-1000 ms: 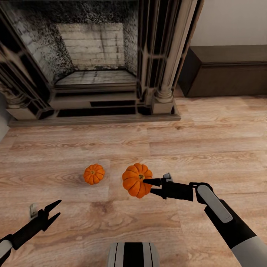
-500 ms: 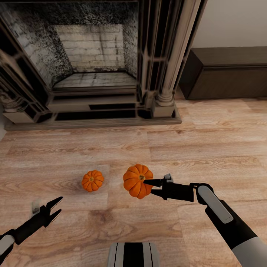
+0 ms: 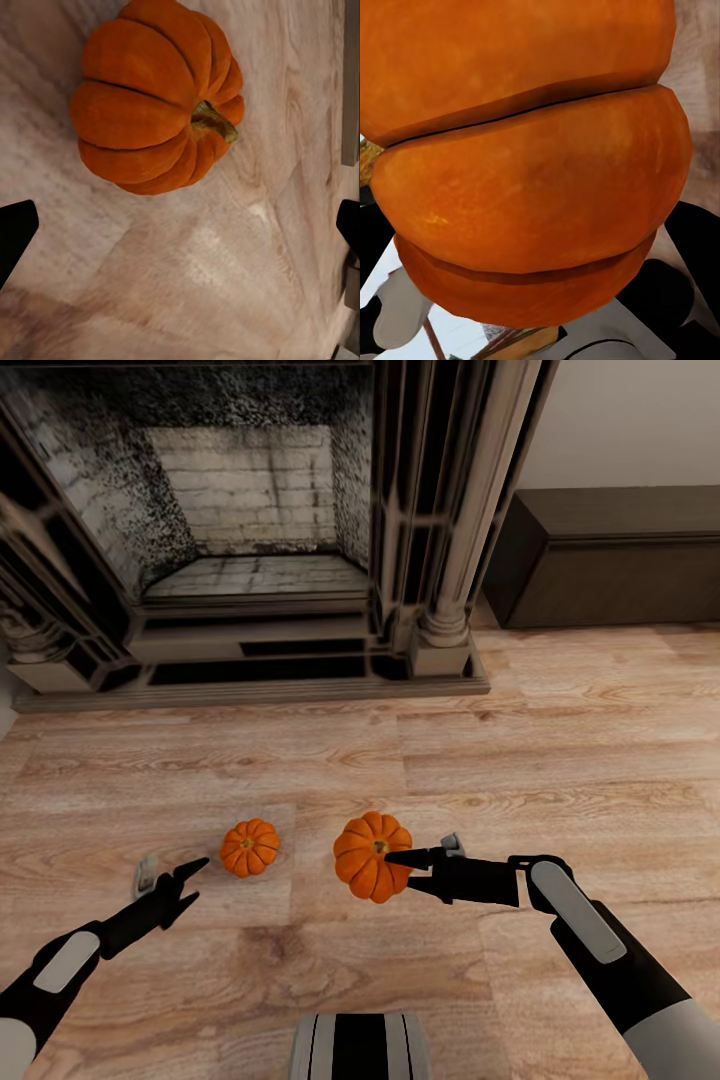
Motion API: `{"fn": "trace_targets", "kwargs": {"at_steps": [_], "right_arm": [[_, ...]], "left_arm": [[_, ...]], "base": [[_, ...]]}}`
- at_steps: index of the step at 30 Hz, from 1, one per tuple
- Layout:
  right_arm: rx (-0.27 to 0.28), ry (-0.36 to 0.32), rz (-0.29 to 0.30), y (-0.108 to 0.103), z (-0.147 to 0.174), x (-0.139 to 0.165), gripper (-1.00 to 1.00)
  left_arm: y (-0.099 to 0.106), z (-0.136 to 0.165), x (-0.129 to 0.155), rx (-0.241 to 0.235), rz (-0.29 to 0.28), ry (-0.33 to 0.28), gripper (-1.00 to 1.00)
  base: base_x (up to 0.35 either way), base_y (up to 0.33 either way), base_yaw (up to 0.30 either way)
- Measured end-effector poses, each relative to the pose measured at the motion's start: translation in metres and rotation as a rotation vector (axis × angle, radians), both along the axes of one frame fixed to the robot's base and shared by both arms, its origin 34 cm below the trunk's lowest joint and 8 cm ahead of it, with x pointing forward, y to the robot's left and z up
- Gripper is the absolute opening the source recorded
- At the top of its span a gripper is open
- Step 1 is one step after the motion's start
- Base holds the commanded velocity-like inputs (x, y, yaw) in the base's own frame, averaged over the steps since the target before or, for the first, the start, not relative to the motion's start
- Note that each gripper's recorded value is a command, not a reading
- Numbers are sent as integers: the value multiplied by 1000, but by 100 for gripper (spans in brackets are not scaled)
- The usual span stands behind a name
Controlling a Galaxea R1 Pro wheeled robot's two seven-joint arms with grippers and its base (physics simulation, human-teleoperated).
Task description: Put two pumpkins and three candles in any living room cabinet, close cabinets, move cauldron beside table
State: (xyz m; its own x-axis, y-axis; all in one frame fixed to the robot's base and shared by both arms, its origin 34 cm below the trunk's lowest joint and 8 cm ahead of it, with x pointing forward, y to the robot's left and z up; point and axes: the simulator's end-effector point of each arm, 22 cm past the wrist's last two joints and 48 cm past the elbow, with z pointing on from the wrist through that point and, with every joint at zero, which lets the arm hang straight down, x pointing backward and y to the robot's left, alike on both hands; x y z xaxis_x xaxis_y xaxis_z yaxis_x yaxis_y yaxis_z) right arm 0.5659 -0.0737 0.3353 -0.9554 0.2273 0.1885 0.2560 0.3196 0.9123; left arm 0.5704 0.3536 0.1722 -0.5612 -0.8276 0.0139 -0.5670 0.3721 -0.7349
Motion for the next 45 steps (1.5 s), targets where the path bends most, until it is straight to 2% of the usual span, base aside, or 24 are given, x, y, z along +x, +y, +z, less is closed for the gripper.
{"fn": "trace_targets", "kwargs": {"at_steps": [4, 7, 11, 13, 17, 21, 23, 26, 29, 33, 45], "right_arm": [[-17, 0, 5, -1, -3, -1, -100], [-35, 1, 10, -2, -5, -1, -100], [-39, 0, 9, -3, -6, -1, -100], [-40, 0, 7, -4, -6, 0, -100], [-40, 0, 7, -4, -6, 0, -100], [-41, 1, 7, -3, -6, -1, -100], [-43, 2, 7, -3, -7, -1, -100], [-42, 2, 5, -4, -7, 0, -100], [-43, 2, 5, -4, -7, 0, -100], [-43, 1, 5, -4, -7, 0, -100], [-43, -1, 0, -4, -7, 1, -100]], "left_arm": [[-2, -4, -2, 10, -6, 13, 100], [-13, -12, -6, 18, -14, 42, 100], [-20, -24, -1, 79, -3, 74, 100], [-29, -34, 5, 121, 12, 102, 100], [-44, -52, -3, 176, 28, 177, 100], [-28, -69, -21, 286, 39, 259, 100], [-24, -72, -25, 310, 43, 268, 100], [-24, -72, -25, 309, 43, 254, 100], [-31, -65, -14, 275, 33, 190, 100], [-34, -60, -7, 256, 29, 151, 100], [-27, -57, -5, 259, 34, 137, 100]], "base": [[0, 0, 0], [0, 0, 0], [0, 0, 0], [0, 0, 0], [0, 0, 0], [0, 0, 0], [0, 0, 0], [0, 0, 0], [0, 0, 0], [62, 0, 0], [108, 0, 0]]}}
